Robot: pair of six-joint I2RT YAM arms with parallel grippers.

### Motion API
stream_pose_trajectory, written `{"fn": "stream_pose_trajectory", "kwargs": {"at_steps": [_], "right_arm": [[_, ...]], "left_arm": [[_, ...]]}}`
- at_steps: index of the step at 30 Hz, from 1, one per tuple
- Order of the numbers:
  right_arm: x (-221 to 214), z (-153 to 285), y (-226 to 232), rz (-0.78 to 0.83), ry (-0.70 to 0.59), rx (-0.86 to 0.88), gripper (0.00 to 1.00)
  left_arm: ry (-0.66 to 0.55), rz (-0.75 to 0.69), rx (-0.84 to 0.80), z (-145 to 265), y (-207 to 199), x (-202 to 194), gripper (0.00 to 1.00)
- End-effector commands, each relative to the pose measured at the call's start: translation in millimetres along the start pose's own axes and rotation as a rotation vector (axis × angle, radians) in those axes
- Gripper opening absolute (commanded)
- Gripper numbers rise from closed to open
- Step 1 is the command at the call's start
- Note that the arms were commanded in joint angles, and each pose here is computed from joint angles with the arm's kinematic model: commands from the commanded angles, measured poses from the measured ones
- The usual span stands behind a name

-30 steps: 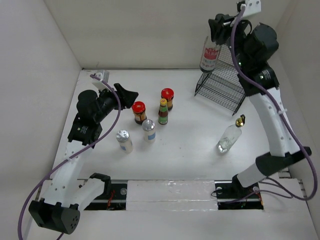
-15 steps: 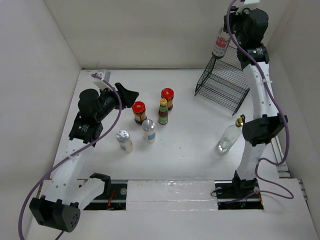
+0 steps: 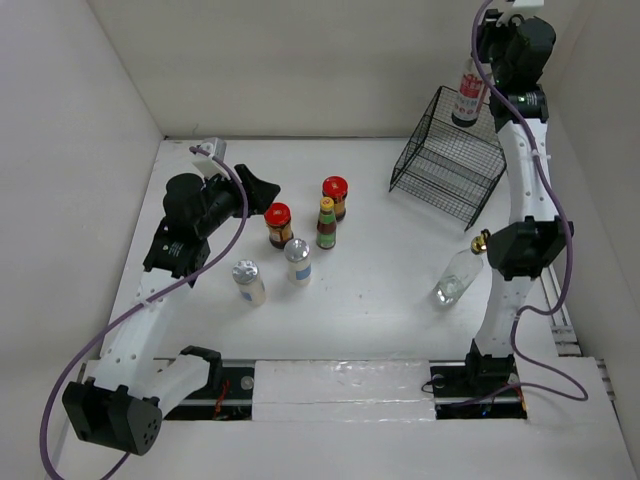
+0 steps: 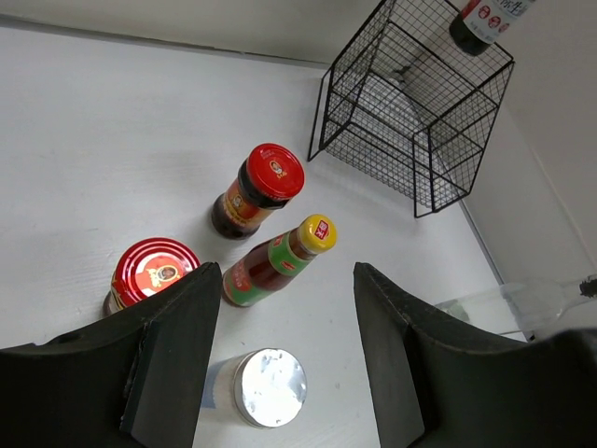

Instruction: Organize the condiment bottles

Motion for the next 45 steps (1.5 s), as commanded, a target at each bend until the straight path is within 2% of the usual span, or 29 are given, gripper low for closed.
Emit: {"fn": "stream_pose_trajectory", "kwargs": {"at_steps": [1, 23, 28, 36, 38, 45], "right_arm": [[75.2, 10.0, 7.2, 0.0, -0.29, 0.054, 0.11], [30.7, -25.4, -8.0, -0.077, -0.314, 0.071, 0.11], [5.8, -31.3, -10.7, -0.086, -0.256, 0.079, 0.12], [-62.7, -34.8, -19.0, -0.143, -0.105, 0.075, 0.14], [-65.1, -32.9, -24.4, -0.151, -0.101, 0.065, 0.14], [-88.3, -25.6, -26.9, -0.174, -0.042, 0.059, 0.27]], "left_arm": [[-0.058, -0.017, -0.026, 1.5, -3.7, 12.5, 0.55], [-0.059, -0.036, -0.025, 1.4, -2.9, 12.3, 0.55], [-0.059, -0.036, -0.025, 1.4, -2.9, 12.3, 0.55], [-0.05, -0.033, -0.023, -0.9, -1.7, 10.6, 0.55], [-0.05, -0.033, -0.023, -0.9, -1.7, 10.6, 0.55], [-0.048, -0.033, -0.032, -0.7, -2.5, 10.4, 0.55]]}}
Point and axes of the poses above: each gripper's point midway between its finger pads, its own z axis back along the fingers, its own y axis along the line the jaws close on, x = y × z, the point moved 8 cm from there along z, back along the fingers, and after that the axes turned 14 degrees about -z, right-handed, at the moved point
